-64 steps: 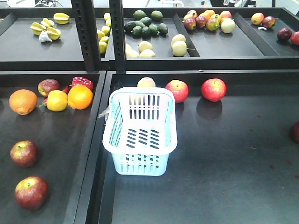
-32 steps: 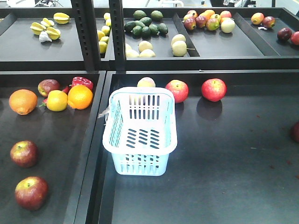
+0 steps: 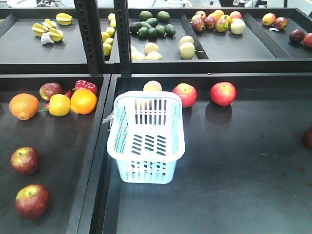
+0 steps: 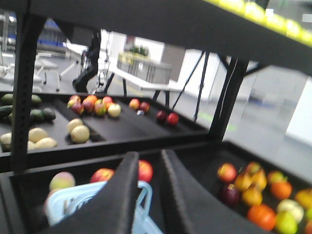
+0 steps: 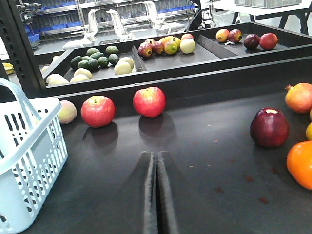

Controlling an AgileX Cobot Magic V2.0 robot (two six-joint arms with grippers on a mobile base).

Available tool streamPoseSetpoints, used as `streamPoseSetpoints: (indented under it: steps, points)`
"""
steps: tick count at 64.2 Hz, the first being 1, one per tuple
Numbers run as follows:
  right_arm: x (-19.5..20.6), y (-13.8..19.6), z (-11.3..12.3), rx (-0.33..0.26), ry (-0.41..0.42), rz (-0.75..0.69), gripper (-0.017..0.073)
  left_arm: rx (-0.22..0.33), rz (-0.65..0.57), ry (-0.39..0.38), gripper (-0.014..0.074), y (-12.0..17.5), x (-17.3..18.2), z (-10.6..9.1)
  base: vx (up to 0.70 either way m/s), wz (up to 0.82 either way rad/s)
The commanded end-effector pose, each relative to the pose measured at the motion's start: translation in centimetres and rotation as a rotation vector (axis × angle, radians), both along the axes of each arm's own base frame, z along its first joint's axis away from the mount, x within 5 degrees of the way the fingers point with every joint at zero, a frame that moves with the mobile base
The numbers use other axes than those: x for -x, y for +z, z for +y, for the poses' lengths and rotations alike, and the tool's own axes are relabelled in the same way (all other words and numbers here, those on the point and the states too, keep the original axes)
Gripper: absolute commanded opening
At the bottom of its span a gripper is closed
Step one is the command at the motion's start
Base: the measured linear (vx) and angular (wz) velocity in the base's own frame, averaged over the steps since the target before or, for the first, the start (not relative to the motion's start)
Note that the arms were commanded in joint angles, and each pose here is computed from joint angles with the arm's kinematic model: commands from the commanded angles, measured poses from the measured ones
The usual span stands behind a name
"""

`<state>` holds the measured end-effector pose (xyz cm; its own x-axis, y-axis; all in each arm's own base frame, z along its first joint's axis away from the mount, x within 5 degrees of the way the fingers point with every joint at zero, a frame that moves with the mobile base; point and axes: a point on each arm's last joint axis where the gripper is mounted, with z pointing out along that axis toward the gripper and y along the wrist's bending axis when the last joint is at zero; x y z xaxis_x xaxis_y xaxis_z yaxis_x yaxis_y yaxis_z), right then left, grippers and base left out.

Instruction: Pick three apples into basket with both arms

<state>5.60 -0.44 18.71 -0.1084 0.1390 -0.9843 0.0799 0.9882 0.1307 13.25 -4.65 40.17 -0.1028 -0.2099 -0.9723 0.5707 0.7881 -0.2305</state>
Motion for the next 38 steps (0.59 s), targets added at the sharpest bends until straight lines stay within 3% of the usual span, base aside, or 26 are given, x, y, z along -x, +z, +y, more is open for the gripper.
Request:
streamPoseSetpoints:
  steps: [1,8,14,21,38]
  points:
    - [0.0,0.2,0.0,0.019,0.004,-0.069,-0.0001,-0.046,-0.011,-0.031,0.0302,1.3,-2.8,0.1,0.00,0.00]
    - [0.0,0.2,0.0,0.019,0.004,-0.069,-0.0001,-0.110,0.012,-0.098,0.0450,1.5,-6.2,0.0,0.00,0.00]
    - [0.0,0.2,0.0,0.019,0.004,-0.069,-0.0001,-0.139,0.054,-0.169,0.0516,1.6,-9.5,0.0,0.00,0.00]
    - [0.0,0.2,0.0,0.019,0.004,-0.069,-0.0001,-0.187,0.091,-0.249,0.0524,1.3,-13.1,-0.5,0.00,0.00]
    - [0.0,0.2,0.0,0.019,0.004,-0.069,-0.0001,-0.431,0.106,-0.393,0.0523,-0.5,-21.7,-4.3,0.00,0.00]
